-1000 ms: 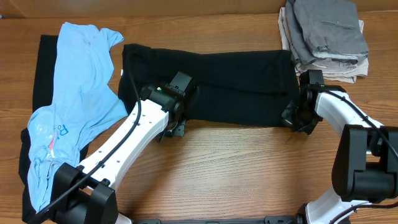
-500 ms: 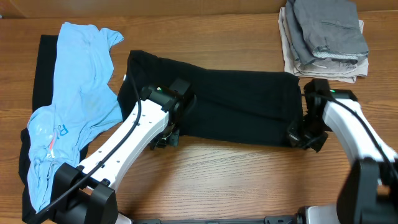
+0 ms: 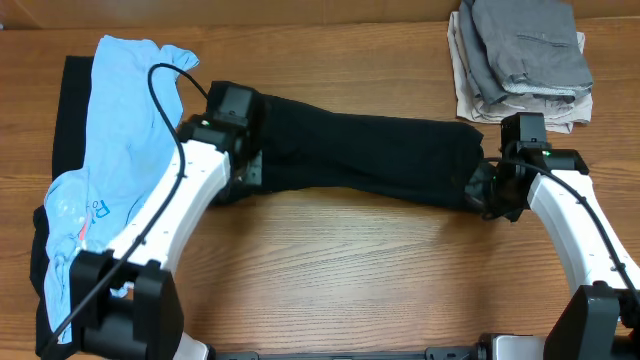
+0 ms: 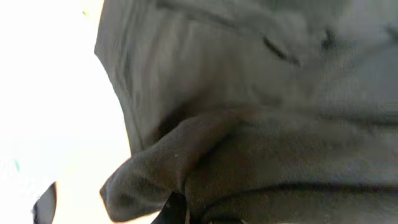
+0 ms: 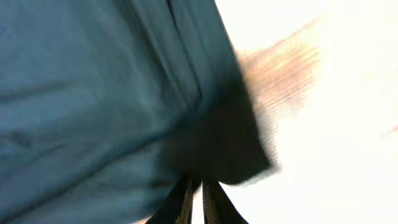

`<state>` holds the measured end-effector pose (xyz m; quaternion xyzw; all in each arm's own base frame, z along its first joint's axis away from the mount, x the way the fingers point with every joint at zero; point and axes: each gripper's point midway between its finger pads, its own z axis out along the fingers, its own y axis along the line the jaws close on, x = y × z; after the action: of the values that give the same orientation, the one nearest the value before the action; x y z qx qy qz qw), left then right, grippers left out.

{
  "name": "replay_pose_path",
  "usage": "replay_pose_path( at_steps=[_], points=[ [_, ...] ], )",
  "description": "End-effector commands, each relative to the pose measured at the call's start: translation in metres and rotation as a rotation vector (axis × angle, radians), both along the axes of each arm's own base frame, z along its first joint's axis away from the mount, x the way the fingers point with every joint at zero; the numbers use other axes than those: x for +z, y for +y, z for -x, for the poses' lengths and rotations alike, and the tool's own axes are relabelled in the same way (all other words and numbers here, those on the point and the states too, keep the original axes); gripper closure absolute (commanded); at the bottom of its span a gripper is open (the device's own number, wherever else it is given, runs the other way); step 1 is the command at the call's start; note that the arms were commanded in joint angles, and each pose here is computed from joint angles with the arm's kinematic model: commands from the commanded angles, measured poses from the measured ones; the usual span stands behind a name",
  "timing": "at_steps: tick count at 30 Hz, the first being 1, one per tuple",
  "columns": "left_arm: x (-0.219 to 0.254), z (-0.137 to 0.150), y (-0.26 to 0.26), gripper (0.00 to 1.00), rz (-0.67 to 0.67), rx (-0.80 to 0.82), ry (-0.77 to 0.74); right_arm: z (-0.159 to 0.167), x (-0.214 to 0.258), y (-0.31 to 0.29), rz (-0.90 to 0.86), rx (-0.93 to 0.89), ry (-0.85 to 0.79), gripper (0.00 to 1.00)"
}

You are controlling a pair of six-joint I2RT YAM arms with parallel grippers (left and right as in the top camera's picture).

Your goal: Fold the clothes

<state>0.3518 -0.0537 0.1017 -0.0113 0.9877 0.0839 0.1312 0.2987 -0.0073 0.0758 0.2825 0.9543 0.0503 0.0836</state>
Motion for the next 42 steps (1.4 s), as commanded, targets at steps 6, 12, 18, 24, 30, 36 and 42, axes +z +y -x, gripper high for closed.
replay_pose_path(
  at_steps=[6, 12, 18, 24, 30, 36, 42],
  points=[
    [-0.051, -0.040, -0.003, 0.94, 0.009, -0.088, 0.013, -0.045, -0.007, 0.000, 0.006, 0.061, -0.135, 0.86],
    [-0.061, -0.070, -0.007, 0.31, 0.000, -0.109, -0.075, -0.053, -0.013, 0.004, -0.018, 0.071, -0.146, 0.61],
    [-0.009, -0.094, -0.003, 0.00, -0.023, -0.096, -0.127, -0.042, -0.016, 0.007, -0.040, 0.075, -0.102, 0.32],
    [0.071, -0.113, -0.012, 0.00, 0.039, -0.142, -0.194, -0.042, -0.020, 0.007, -0.033, 0.101, -0.097, 0.13],
    [0.113, -0.114, -0.014, 0.00, 0.059, -0.147, -0.229, -0.041, -0.052, 0.007, -0.032, 0.129, -0.026, 0.07],
    [0.117, -0.110, -0.013, 0.00, 0.057, -0.146, -0.218, -0.054, -0.079, 0.006, -0.032, 0.132, -0.021, 0.07],
    [0.116, -0.108, -0.011, 0.00, 0.048, -0.144, -0.210, -0.062, -0.081, -0.012, 0.065, 0.093, -0.042, 0.23]
  ],
)
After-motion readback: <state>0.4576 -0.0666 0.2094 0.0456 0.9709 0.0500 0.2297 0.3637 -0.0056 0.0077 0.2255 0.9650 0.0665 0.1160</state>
